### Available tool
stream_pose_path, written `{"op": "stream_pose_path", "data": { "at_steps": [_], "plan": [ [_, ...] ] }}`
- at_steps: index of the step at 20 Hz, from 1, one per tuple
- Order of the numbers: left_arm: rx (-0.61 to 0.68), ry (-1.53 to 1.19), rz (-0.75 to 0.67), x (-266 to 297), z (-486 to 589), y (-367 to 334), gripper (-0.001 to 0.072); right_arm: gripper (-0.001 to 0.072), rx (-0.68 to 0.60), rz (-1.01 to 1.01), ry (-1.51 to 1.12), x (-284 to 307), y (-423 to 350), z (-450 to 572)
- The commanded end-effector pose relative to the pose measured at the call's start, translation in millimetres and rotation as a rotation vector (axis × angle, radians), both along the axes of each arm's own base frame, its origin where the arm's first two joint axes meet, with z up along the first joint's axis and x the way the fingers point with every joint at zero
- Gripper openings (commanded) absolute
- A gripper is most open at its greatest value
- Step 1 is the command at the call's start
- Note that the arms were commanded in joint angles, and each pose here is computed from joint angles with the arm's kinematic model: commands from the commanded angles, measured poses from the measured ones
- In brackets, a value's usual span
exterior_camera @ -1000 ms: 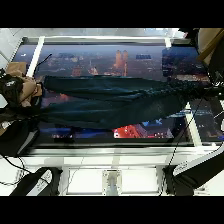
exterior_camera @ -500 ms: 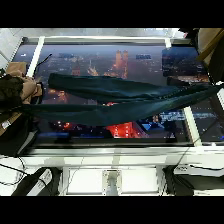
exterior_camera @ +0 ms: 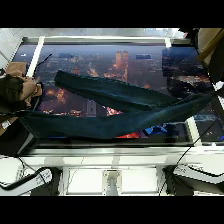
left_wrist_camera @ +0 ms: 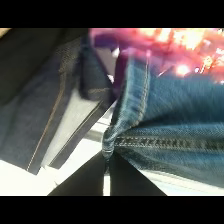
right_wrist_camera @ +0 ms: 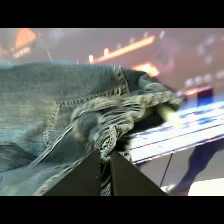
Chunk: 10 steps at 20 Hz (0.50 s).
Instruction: Fold the clothes and pants, and hang the long-sleeved shirts on hangers.
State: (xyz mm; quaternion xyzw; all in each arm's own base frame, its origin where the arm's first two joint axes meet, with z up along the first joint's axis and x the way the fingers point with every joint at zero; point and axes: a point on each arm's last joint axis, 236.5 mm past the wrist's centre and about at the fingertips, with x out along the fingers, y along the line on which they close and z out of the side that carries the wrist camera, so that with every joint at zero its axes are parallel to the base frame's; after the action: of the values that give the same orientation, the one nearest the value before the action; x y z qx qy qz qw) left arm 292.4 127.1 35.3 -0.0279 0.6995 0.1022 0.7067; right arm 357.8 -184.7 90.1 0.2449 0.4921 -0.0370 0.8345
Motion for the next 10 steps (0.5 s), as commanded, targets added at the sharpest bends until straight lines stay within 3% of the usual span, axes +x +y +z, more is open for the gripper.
{"op": "stream_pose_path", "data": {
  "at_steps": [1,7,10],
  "plan": [
    [-0.006,0.043,0.000,41.9,-56.9,-8.6,0.0012,0.0042,0.034,-0.090,0.011,20.0,3.4,-50.6],
    [0.052,-0.398,0.136,164.7,-23.8,7.5,0.0012,0.0041,-0.030,-0.350,-0.200,69.0,-45.8,-23.4],
    [0.047,-0.451,0.119,182.6,-24.2,1.1,0.0012,0.0041,-0.017,-0.357,-0.185,70.6,-45.3,-31.4]
  ]
}}
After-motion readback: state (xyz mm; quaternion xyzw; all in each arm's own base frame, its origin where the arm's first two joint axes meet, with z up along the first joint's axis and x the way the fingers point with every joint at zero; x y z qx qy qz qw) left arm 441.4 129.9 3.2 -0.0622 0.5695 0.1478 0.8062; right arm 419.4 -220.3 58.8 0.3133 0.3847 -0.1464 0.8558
